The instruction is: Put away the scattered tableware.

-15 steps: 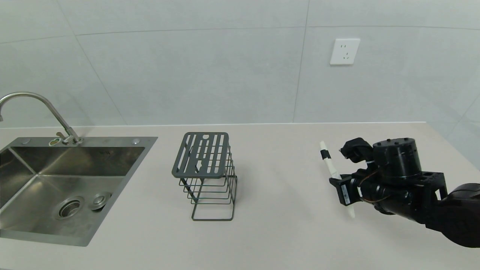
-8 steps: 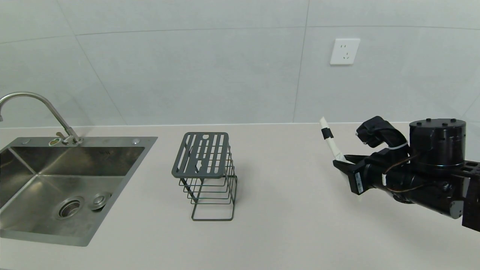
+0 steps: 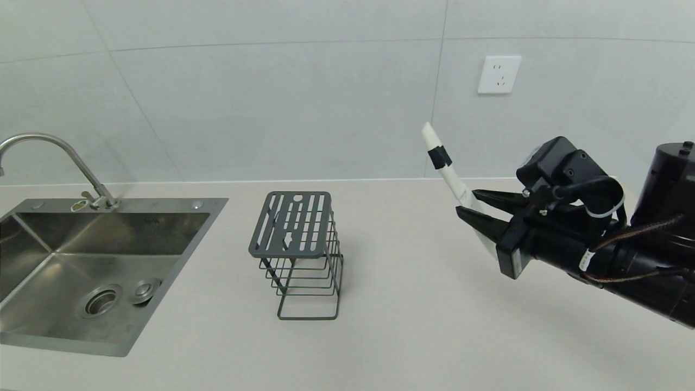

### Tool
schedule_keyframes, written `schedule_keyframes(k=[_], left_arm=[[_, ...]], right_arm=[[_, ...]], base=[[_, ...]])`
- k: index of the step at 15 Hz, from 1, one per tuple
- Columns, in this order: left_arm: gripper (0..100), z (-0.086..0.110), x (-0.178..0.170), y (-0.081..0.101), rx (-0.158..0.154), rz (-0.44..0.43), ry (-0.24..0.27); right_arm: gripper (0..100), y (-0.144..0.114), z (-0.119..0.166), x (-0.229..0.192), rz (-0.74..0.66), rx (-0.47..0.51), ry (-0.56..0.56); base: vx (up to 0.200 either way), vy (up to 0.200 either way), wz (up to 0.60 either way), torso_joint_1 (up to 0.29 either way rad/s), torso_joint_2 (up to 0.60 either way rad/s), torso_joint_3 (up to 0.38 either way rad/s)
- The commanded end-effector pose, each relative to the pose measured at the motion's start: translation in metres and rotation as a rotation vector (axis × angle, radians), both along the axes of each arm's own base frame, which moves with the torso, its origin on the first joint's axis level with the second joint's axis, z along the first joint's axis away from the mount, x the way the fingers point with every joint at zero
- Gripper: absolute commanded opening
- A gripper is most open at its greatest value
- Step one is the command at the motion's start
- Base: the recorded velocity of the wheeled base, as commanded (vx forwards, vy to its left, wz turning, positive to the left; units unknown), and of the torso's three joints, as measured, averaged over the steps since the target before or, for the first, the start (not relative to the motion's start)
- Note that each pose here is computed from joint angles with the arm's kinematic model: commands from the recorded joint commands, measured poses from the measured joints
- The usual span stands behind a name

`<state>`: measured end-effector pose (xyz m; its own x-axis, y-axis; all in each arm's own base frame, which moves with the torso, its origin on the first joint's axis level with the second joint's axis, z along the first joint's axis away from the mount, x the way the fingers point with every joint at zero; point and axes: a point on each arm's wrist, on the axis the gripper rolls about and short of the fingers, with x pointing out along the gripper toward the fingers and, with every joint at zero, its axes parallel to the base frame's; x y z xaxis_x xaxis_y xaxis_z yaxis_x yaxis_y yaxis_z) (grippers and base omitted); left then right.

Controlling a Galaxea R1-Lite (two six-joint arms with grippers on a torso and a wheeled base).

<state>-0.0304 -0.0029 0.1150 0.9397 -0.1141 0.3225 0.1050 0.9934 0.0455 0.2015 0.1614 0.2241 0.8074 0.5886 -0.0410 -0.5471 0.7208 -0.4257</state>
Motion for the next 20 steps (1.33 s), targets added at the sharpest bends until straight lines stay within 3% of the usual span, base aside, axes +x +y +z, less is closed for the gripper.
schedule_keyframes(k=[1, 2, 3, 7, 9, 12, 15, 17, 20], left_arm=[[100, 0.028, -0.002, -0.001, 0.017, -0.044, -0.013], [100, 0.059, 0.003, -0.002, 0.041, -0.110, 0.001], [100, 0.073, 0.010, -0.003, 0.055, -0.163, 0.022], [100, 0.096, 0.053, -0.009, 0.098, -0.423, 0.157], [100, 0.103, 0.075, -0.013, 0.117, -0.519, 0.148], [100, 0.108, 0.110, -0.025, 0.141, -0.656, 0.141], [100, 0.105, 0.144, -0.048, 0.172, -0.848, 0.111], [100, 0.098, 0.161, -0.067, 0.212, -1.020, 0.050], [100, 0.092, 0.167, -0.080, 0.221, -1.091, -0.002]], right_arm=[[0, 0.012, 0.003, -0.012, 0.062, 0.011, -0.018], [0, 0.012, 0.001, -0.015, 0.079, -0.024, -0.048], [0, 0.010, 0.000, -0.016, 0.089, -0.069, -0.101], [0, 0.005, -0.009, -0.025, 0.172, -0.092, -0.106], [0, 0.001, -0.015, -0.033, 0.256, -0.099, -0.093], [0, 0.001, -0.012, -0.033, 0.275, -0.089, -0.103], [0, 0.001, -0.013, -0.035, 0.281, -0.088, -0.108], [0, 0.000, -0.010, -0.041, 0.295, -0.076, -0.124], [0, -0.013, -0.007, -0.055, 0.295, -0.060, -0.143]], base=[[0.000, 0.000, 0.00, 0.000, 0.00, 0.000], [0.000, 0.000, 0.00, 0.000, 0.00, 0.000], [0.000, 0.000, 0.00, 0.000, 0.00, 0.000], [0.000, 0.000, 0.00, 0.000, 0.00, 0.000], [0.000, 0.000, 0.00, 0.000, 0.00, 0.000], [0.000, 0.000, 0.00, 0.000, 0.00, 0.000], [0.000, 0.000, 0.00, 0.000, 0.00, 0.000], [0.000, 0.000, 0.00, 0.000, 0.00, 0.000], [0.000, 0.000, 0.00, 0.000, 0.00, 0.000]])
